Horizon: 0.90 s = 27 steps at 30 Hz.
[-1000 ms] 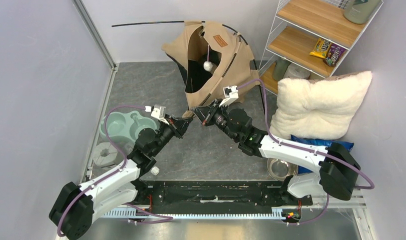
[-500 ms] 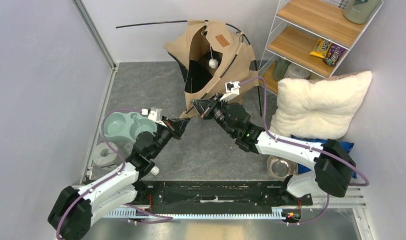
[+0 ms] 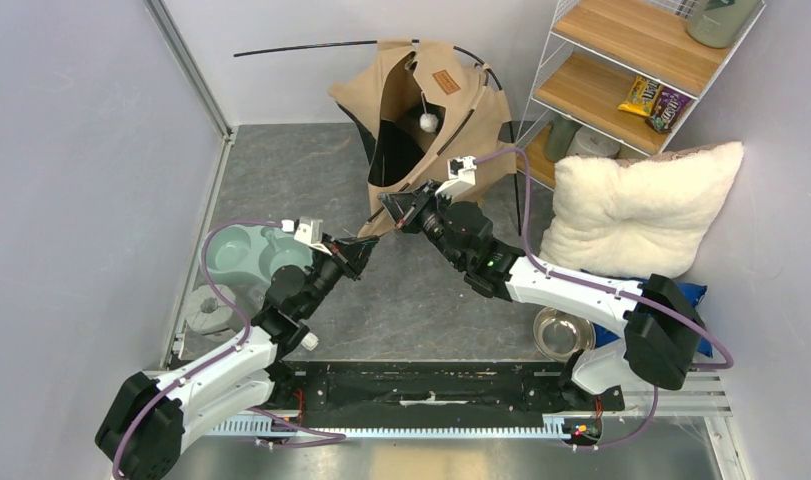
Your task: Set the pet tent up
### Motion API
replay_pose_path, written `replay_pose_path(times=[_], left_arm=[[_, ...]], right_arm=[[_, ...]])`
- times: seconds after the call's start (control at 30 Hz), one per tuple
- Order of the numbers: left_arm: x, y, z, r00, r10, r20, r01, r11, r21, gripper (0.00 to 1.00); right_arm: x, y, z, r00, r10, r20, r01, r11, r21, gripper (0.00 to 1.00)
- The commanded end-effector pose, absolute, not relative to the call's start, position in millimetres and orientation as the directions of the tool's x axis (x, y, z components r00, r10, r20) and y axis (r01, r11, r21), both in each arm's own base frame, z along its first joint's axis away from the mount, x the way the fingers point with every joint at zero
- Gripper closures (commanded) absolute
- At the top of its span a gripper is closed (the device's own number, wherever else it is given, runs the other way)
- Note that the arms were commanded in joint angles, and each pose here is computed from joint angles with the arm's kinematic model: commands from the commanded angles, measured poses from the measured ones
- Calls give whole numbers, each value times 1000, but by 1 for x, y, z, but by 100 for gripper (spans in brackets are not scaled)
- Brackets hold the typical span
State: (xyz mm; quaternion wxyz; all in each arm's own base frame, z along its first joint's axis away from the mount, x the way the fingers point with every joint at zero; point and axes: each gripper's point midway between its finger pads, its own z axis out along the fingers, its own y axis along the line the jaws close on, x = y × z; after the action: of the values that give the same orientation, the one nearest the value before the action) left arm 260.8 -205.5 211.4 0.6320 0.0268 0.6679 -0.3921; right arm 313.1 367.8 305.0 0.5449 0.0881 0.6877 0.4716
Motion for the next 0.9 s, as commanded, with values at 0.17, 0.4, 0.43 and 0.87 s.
replay_pose_path(times=[0.17, 0.4, 0.43, 0.87], left_arm=[[256, -193, 156, -287, -345, -894, 455, 772, -444, 98], [257, -194, 161, -279, -351, -894, 461, 767, -445, 98], [257, -194, 161, -278, -352, -894, 458, 769, -445, 98], [258, -195, 166, -275, -359, -892, 461, 765, -450, 98]], right_arm=[[367, 282, 377, -32, 823, -567, -272, 538, 798, 100], [370, 286, 361, -47, 794, -606, -254, 577, 776, 100], [370, 287, 359, -52, 791, -610, -252, 581, 774, 100], [371, 293, 331, -92, 740, -666, -236, 634, 736, 100]])
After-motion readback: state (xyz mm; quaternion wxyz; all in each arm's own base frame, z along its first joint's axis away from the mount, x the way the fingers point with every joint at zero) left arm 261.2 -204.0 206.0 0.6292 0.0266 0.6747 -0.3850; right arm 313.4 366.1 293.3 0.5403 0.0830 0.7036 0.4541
